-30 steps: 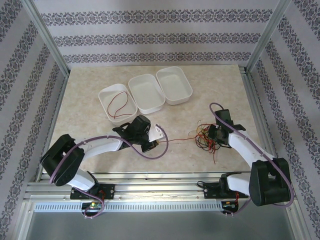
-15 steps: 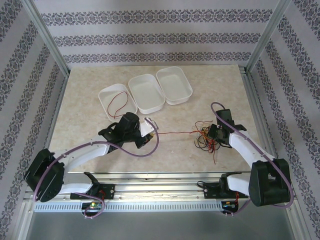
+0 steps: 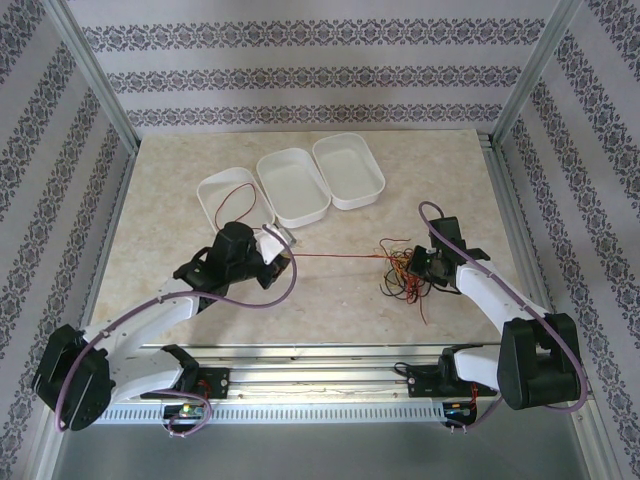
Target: Untangle the cables
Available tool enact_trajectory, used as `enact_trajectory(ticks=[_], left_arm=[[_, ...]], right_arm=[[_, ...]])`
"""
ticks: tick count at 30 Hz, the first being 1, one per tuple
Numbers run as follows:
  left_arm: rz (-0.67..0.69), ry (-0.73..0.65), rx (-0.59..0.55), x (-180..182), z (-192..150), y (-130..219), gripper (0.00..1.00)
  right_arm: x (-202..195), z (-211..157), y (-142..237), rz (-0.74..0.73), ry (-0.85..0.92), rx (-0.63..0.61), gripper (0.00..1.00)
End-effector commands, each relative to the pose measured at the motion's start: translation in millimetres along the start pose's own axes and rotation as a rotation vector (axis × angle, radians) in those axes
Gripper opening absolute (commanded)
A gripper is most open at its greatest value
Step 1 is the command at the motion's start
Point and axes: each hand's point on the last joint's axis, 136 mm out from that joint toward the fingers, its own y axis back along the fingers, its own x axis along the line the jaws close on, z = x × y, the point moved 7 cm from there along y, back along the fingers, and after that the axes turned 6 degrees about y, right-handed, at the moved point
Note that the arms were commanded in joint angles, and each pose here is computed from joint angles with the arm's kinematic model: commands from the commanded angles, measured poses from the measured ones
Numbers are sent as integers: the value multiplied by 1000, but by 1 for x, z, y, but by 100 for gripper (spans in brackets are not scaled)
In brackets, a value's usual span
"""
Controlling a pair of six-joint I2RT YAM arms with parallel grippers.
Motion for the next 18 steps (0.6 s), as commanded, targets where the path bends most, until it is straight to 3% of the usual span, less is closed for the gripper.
enact_trajectory(ticks=[1,6,14,18], left_arm=[[199,78,2,32,-7,14,0],[158,84,-3,30,-7,8,0],[-73,36,-32,11,1,-4,0],[-102,17,-41,9,9,-4,0]], right_arm=[[-38,2,0,-245,-92,-47,0],[-36,6,4,-237,-93,-63,13],[-17,12,17,-117,-43,-72,28],[-5,16,33,-82,12,-96,38]])
